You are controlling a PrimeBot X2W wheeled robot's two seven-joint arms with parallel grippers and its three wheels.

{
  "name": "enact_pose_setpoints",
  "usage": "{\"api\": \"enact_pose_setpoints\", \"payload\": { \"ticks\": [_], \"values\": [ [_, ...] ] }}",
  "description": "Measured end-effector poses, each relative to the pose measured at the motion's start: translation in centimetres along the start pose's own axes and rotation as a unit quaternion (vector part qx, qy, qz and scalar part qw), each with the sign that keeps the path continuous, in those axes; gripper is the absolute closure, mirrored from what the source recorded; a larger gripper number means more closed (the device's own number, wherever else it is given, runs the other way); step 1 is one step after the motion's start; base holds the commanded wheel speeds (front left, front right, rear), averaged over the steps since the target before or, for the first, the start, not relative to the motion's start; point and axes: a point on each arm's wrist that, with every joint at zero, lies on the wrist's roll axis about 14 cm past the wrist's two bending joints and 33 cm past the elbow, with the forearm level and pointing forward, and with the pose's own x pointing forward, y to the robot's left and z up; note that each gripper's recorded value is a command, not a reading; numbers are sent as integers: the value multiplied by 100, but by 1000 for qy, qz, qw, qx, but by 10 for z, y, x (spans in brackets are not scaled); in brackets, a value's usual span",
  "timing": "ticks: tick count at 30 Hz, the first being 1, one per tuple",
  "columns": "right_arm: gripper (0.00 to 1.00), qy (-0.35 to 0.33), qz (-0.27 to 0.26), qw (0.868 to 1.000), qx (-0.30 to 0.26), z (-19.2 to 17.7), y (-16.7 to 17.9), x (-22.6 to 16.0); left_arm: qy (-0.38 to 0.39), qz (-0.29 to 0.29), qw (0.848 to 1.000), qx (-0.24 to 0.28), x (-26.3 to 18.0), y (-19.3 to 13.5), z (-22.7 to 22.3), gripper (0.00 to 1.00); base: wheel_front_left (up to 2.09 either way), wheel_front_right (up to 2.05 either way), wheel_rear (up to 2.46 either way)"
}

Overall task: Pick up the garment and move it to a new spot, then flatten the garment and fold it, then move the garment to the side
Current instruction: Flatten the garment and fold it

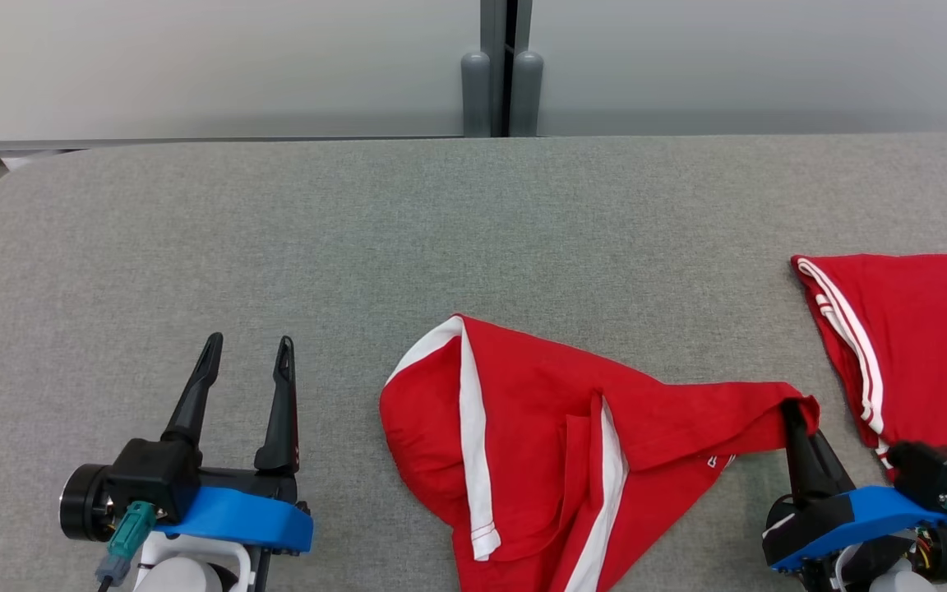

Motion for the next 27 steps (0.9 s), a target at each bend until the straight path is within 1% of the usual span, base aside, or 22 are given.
{"api": "enact_pose_setpoints", "payload": {
  "ticks": [1,2,3,5,9,12,16,19,23,27],
  "values": [
    [81,2,-4,1000,0,-3,-3,-2,1,-3,1000,0,1,-1,-1,0,0,0,0],
    [9,-1,-7,1000,5,-2,-4,-2,1,-5,1000,0,2,-3,-1,0,0,0,0],
    [0,-4,-7,1000,4,-2,-4,-3,2,-7,1000,0,3,-4,-2,0,0,0,0],
    [0,-16,-5,1000,-9,4,-4,-4,1,-10,1000,0,3,-6,-1,0,0,0,0],
    [0,-50,8,996,-71,26,-1,-11,-2,-8,1000,5,1,-5,2,0,0,0,0],
    [0,-77,20,989,-121,50,3,-20,-2,2,1000,11,-7,0,3,0,0,0,0],
    [0,-117,40,979,-161,83,20,-33,4,11,1000,24,-19,5,3,0,0,0,0],
    [0,-123,46,976,-174,93,28,-47,7,15,999,29,-29,7,3,0,0,0,0],
    [0,-119,43,977,-173,95,31,-61,9,20,999,30,-37,7,4,0,0,0,0],
    [0,-117,42,978,-169,96,33,-67,10,23,999,29,-40,8,4,0,0,0,0]
  ]
}}
